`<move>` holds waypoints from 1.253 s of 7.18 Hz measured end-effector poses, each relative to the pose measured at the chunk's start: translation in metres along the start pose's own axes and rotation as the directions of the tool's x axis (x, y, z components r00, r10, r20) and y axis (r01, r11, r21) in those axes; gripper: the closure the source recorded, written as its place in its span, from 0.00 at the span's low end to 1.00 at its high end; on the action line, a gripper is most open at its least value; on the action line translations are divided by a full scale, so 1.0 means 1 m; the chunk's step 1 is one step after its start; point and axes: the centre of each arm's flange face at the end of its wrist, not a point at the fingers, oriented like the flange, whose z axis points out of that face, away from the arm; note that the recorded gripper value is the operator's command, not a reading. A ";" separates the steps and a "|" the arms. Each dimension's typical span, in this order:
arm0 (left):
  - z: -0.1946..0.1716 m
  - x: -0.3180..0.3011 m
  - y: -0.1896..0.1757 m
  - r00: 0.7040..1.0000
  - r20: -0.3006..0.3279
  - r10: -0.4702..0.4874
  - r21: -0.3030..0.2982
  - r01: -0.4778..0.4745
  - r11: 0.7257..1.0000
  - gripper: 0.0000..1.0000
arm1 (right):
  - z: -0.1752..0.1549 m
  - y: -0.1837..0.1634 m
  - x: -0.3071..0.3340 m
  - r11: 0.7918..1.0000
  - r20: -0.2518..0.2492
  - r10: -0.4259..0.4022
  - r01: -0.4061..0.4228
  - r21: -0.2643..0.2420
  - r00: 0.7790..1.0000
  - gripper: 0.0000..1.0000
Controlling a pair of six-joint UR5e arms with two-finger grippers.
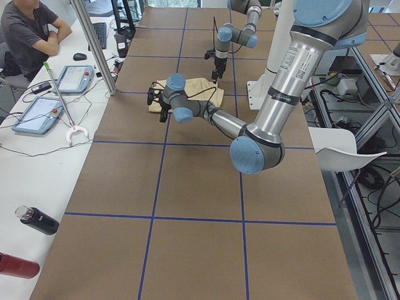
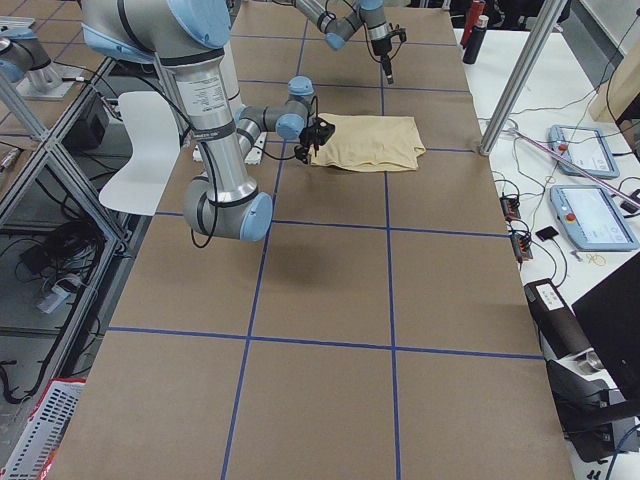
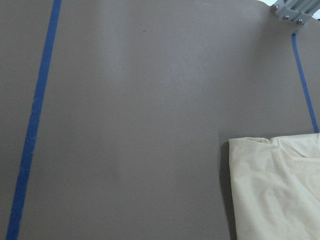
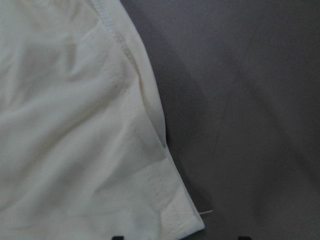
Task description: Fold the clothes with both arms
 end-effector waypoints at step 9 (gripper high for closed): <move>0.001 0.001 0.001 1.000 0.000 0.001 -0.002 -0.001 1.000 0.00 | 0.013 -0.014 -0.004 0.999 -0.006 -0.036 0.037 0.017 0.999 0.38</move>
